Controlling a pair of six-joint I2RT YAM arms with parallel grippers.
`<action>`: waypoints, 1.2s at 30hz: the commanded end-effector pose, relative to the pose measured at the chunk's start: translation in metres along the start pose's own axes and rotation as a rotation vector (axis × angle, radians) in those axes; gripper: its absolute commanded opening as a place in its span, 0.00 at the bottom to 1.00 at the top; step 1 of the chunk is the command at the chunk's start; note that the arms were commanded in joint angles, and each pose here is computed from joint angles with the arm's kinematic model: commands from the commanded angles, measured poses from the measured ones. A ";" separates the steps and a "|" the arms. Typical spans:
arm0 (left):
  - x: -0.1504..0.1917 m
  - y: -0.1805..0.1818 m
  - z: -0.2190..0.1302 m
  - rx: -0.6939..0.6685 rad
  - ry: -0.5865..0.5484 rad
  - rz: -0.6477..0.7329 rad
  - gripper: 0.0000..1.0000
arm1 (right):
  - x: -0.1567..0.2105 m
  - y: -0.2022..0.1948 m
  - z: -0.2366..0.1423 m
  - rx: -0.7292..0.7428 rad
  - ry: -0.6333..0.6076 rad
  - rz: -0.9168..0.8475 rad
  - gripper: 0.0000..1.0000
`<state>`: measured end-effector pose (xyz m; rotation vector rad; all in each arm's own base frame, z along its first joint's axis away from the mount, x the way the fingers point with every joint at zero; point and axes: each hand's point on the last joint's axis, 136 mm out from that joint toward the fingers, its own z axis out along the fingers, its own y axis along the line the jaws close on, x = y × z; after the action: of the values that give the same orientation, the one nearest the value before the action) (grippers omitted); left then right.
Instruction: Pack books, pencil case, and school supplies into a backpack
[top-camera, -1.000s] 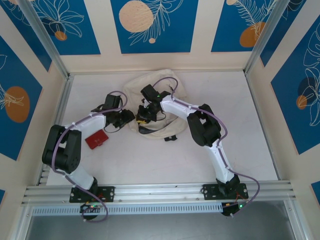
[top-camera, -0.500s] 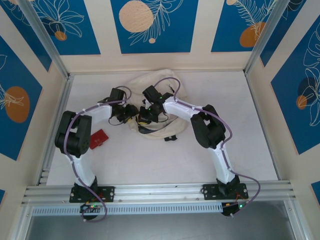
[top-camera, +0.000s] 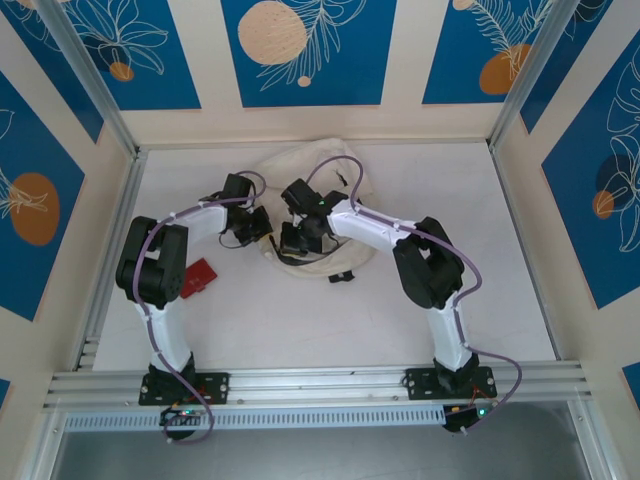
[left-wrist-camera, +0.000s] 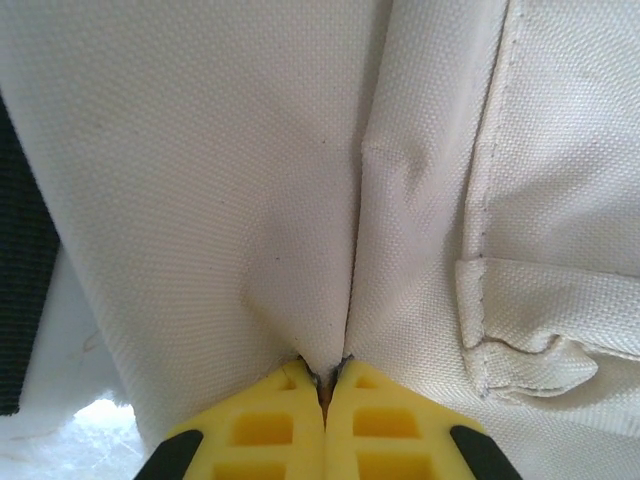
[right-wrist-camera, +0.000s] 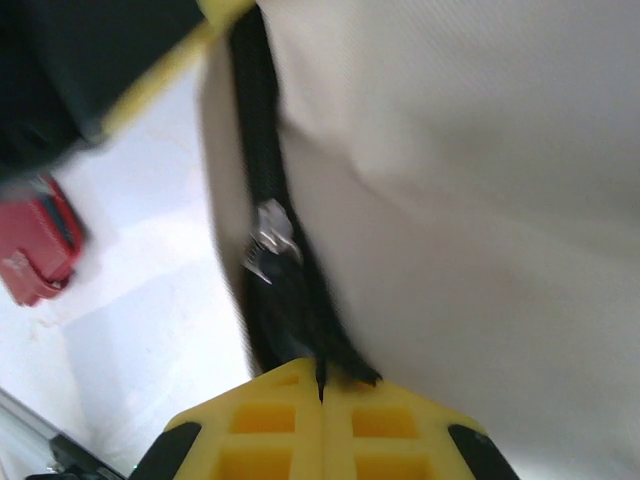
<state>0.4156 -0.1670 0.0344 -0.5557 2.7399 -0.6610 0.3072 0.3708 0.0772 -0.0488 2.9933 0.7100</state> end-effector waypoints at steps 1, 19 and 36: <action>0.006 0.034 0.012 -0.125 0.016 -0.013 0.00 | 0.024 -0.019 -0.017 0.100 0.010 0.029 0.00; 0.014 -0.004 -0.001 0.102 0.018 0.042 0.00 | -0.037 0.004 -0.016 -0.038 -0.100 0.065 0.39; 0.011 -0.053 -0.033 0.380 -0.056 0.096 0.00 | -0.004 -0.014 0.027 -0.180 0.062 0.237 0.47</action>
<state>0.4067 -0.1896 0.0597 -0.4300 2.5658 -0.9600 0.3262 0.3680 0.0487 0.2207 2.9799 0.9265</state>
